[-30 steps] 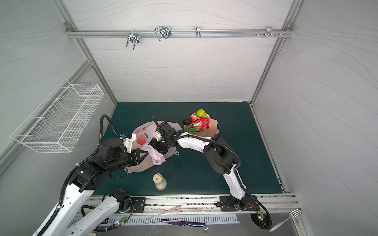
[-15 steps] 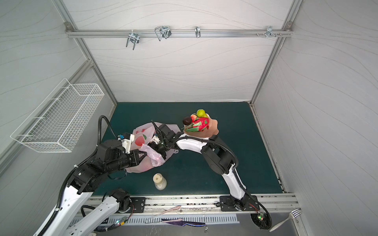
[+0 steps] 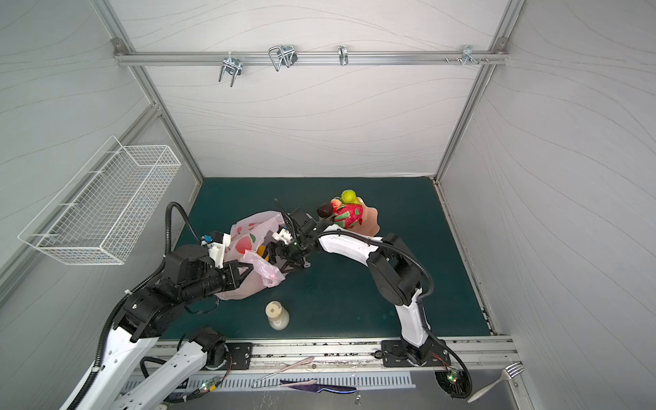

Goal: Place the fruits into the plastic bag
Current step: 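Open the right gripper to drop the strawberry beside the bananas, then withdraw the right gripper from the bag back over the bowl, then lower the right gripper onto the dark plum in the bowl and grasp it, then carry the dark plum into the bag's opening held by the left gripper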

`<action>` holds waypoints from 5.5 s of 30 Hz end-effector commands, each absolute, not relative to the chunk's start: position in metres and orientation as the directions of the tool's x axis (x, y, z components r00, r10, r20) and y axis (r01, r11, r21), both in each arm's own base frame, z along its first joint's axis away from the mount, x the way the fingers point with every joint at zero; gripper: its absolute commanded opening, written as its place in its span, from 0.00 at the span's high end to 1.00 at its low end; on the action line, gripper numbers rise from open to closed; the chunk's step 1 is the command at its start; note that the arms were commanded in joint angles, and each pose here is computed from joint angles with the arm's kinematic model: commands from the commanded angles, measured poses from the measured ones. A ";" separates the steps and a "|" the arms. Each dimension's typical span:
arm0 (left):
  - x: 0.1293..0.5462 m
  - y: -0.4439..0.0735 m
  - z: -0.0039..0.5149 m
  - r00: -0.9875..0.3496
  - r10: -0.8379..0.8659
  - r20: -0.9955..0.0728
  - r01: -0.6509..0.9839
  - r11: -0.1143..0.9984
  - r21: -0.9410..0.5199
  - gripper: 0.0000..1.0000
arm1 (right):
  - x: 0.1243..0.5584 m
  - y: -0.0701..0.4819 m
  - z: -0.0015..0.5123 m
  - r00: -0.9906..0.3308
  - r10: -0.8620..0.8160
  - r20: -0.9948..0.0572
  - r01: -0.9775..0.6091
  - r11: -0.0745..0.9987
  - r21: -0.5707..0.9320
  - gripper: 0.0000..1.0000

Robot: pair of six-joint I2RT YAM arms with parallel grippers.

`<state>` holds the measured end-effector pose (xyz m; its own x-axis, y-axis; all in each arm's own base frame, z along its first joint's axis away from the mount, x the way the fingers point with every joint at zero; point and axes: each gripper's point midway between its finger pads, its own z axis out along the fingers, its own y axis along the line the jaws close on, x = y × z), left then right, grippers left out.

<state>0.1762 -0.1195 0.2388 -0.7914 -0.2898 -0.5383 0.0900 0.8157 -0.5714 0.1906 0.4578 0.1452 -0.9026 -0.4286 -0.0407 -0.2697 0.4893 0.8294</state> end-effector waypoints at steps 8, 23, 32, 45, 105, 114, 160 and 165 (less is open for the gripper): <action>0.177 -0.121 0.247 -0.779 -0.299 -0.552 0.106 0.804 -0.585 1.00 | 0.201 0.416 0.167 -0.882 -0.420 -0.212 -0.435 0.553 0.711 0.01; 0.178 -0.123 0.252 -0.773 -0.296 -0.561 0.122 0.799 -0.589 1.00 | 0.240 0.331 0.236 -0.868 -0.306 -0.392 -0.495 0.611 0.618 0.01; 0.180 -0.127 0.255 -0.778 -0.284 -0.561 0.139 0.793 -0.594 1.00 | 0.324 0.268 0.214 -0.869 -0.286 -0.405 -0.419 0.860 0.292 0.01; 0.174 -0.133 0.251 -0.798 -0.273 -0.538 0.153 0.771 -0.618 1.00 | 0.400 0.290 0.187 -0.824 -0.331 -0.460 -0.409 0.909 0.080 0.01; 0.172 -0.147 0.241 -0.838 -0.229 -0.496 0.180 0.741 -0.647 1.00 | 0.462 0.301 0.126 -0.749 -0.432 -0.502 -0.339 0.901 -0.271 0.29; 0.173 -0.147 0.243 -0.833 -0.232 -0.502 0.182 0.742 -0.645 1.00 | 0.456 0.295 0.156 -0.720 -0.416 -0.556 -0.329 0.909 -0.255 0.37; 0.195 -0.152 0.266 -0.801 -0.212 -0.560 0.228 0.757 -0.613 1.00 | 0.242 0.347 0.182 -0.758 -0.406 -0.511 -0.650 0.542 0.533 0.40; 0.195 -0.154 0.268 -0.801 -0.209 -0.561 0.235 0.752 -0.616 1.00 | 0.241 0.354 0.166 -0.773 -0.406 -0.488 -0.633 0.549 0.546 0.42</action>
<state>0.1897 -0.1497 0.2426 -0.8416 -0.2070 -0.4989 0.1706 0.7745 -0.6092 0.2382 0.3434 0.1604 -0.7824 -0.4229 -0.4572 -0.6216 0.5754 0.5315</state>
